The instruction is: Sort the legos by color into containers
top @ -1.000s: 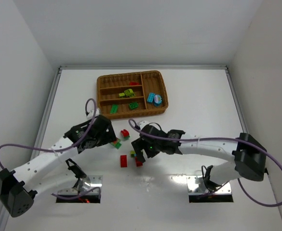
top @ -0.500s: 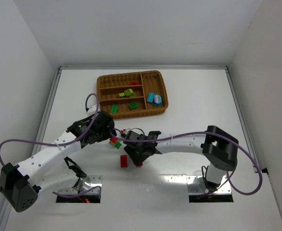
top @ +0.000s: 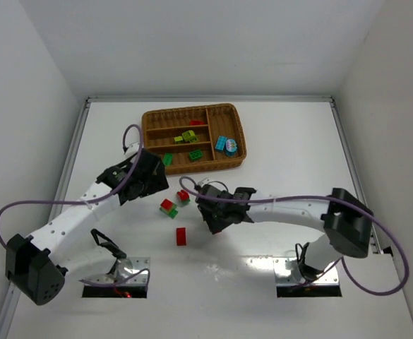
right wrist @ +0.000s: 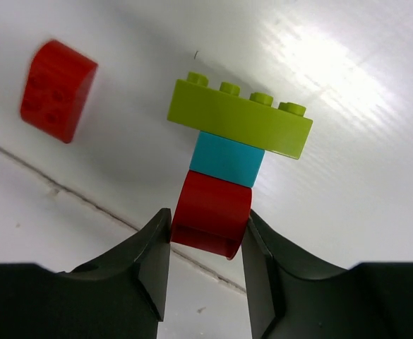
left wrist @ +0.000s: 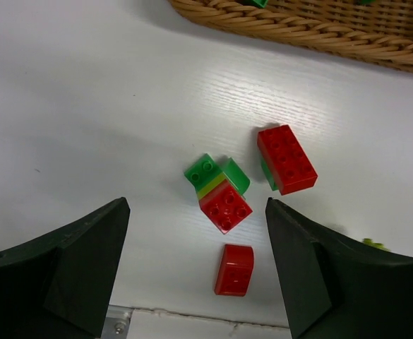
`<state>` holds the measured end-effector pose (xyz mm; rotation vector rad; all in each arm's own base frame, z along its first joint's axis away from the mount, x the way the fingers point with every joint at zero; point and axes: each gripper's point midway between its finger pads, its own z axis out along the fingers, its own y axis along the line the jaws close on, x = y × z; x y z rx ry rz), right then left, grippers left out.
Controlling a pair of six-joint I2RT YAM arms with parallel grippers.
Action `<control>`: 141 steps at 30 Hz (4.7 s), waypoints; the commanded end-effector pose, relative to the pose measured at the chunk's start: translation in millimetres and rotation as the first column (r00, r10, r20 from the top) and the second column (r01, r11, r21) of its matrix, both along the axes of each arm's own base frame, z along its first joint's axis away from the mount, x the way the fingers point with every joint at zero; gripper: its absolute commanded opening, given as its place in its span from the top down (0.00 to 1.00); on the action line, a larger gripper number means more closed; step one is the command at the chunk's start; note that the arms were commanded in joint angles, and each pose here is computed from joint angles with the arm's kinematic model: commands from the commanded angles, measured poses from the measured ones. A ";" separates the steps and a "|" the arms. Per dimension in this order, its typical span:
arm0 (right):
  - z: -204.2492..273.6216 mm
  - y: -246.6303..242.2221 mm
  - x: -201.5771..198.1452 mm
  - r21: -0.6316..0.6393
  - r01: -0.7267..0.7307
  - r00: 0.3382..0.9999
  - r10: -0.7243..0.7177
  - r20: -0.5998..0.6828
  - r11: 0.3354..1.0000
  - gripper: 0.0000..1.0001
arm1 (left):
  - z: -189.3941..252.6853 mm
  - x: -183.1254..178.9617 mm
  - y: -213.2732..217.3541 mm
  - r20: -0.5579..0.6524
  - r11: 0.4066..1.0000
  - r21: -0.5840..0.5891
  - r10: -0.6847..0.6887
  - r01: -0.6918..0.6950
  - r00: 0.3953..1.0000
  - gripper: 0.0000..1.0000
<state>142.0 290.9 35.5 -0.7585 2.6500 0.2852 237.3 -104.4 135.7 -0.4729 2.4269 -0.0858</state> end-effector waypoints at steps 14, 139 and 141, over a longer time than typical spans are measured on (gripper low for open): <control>163.0 1.0 58.0 0.368 -0.094 0.926 -0.054 0.373 0.925 0.70 | 114.4 58.7 -105.6 0.316 0.582 -0.630 -0.414 0.515 0.854 0.02; 224.4 54.3 203.4 0.770 -0.140 0.984 -0.001 0.180 0.622 0.19 | 69.2 106.7 -40.7 0.340 0.603 -0.546 -0.475 0.582 0.812 1.00; 211.7 52.2 175.3 0.783 -0.148 0.988 0.063 0.138 0.604 0.19 | 80.5 100.1 -51.3 0.421 0.493 -0.586 -0.493 0.643 0.761 1.00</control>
